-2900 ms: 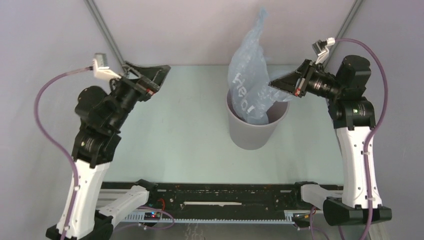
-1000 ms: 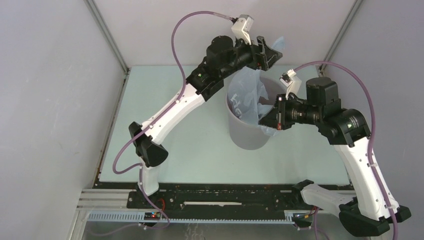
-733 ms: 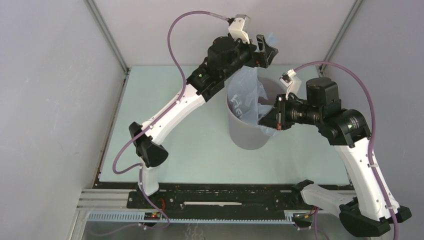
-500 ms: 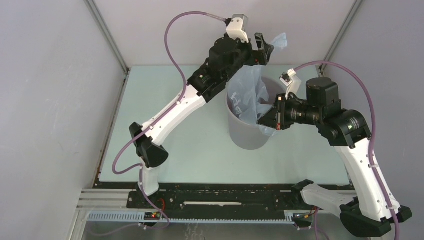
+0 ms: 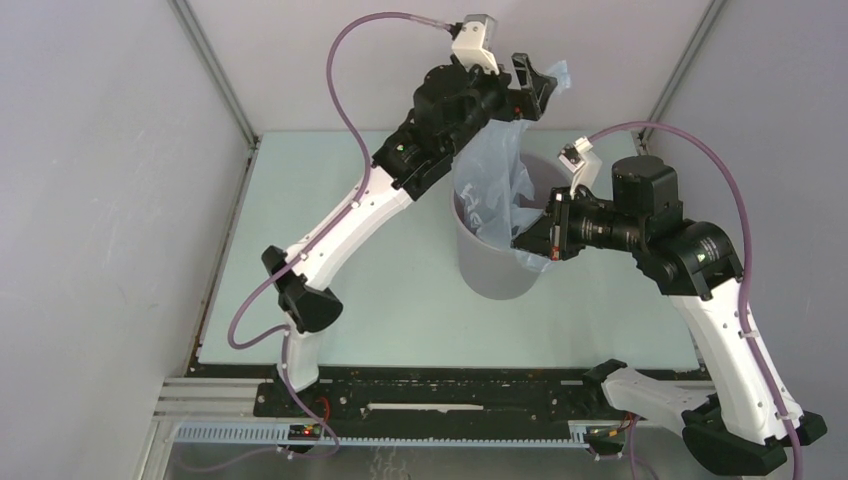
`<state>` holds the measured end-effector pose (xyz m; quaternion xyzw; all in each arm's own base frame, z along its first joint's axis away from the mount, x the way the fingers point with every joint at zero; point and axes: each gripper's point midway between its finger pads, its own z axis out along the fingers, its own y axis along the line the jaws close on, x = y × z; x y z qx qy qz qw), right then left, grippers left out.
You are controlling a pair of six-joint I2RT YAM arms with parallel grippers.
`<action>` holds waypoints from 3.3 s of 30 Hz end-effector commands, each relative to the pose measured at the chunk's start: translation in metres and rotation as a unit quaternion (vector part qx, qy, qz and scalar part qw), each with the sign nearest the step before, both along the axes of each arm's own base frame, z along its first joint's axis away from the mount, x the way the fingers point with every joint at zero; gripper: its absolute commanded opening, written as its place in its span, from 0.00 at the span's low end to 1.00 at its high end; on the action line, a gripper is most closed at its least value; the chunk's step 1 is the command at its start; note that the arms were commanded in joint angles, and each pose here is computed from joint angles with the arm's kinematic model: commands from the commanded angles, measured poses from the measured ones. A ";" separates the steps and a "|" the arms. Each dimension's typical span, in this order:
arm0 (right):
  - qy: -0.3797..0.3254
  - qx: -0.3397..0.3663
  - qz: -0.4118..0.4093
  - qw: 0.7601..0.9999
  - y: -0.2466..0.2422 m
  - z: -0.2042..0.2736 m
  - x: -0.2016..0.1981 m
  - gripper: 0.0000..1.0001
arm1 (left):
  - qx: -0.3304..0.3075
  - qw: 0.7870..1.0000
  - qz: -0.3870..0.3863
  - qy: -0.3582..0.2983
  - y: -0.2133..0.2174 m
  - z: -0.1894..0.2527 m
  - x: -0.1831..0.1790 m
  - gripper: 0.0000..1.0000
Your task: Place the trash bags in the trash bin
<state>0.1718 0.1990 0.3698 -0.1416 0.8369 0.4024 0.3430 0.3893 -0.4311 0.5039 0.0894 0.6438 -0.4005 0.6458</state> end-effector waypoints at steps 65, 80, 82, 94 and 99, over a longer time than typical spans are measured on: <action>0.073 -0.101 -0.276 0.953 -0.115 -0.034 0.069 0.69 | -0.150 0.968 0.008 0.199 0.145 -0.146 -0.092 0.32; 0.054 -0.074 -0.294 0.951 -0.118 -0.034 0.082 0.15 | -0.059 0.979 0.001 0.195 0.120 -0.128 -0.070 0.04; 0.056 -0.078 -0.296 0.950 -0.119 -0.040 0.085 0.15 | -0.054 0.982 -0.004 0.180 0.111 -0.125 -0.061 0.01; 0.046 -0.104 -0.282 0.953 -0.123 -0.053 0.079 0.37 | -0.024 0.993 0.010 0.115 0.121 -0.156 -0.074 0.03; 0.022 -0.119 -0.295 0.948 -0.130 -0.034 0.083 0.64 | -0.031 0.991 0.002 0.134 0.128 -0.152 -0.087 0.14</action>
